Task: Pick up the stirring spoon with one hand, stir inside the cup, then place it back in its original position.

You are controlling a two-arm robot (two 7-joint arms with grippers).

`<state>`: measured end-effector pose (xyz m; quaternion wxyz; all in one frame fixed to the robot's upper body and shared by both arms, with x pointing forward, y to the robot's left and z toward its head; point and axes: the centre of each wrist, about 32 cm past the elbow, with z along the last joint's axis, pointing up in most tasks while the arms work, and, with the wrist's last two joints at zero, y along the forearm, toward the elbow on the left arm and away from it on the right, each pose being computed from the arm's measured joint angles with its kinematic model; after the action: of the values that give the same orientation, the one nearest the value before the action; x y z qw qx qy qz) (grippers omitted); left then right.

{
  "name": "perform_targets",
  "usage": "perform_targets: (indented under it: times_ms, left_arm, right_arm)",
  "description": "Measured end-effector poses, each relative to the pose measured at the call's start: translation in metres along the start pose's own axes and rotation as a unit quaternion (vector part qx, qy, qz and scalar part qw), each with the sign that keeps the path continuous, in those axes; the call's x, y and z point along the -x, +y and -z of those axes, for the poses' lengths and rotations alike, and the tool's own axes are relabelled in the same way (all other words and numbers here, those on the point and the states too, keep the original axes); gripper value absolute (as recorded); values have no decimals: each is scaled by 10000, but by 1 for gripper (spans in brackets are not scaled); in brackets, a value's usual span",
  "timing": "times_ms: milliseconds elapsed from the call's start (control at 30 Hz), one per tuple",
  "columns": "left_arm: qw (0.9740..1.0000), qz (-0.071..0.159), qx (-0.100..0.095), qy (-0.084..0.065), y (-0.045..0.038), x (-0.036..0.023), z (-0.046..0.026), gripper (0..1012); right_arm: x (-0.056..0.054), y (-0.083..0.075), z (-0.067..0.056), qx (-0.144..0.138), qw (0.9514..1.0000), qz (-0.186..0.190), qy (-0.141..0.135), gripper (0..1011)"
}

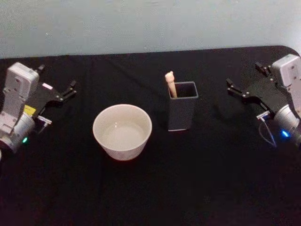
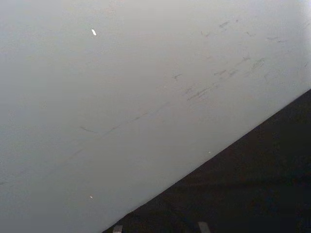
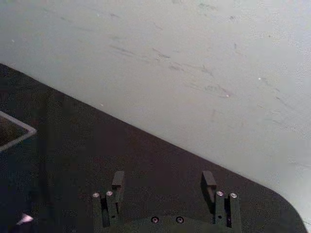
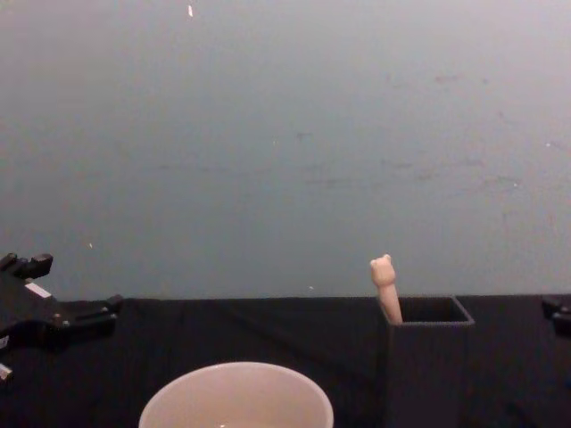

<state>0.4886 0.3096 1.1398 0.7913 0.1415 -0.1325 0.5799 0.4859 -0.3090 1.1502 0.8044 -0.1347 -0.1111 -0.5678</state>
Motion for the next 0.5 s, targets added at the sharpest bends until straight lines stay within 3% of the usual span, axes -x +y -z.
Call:
perform_targets:
  times_ms: [267,500]
  left_arm:
    - [10000,0,0,0,0,0,0,1001]
    - [10000,0,0,0,0,0,0,1001]
  right_arm:
    - [-13,-47,-226,-36,9987,-346,366,1002]
    - [-11,-61,-518,-56,9941,-799,725,1002]
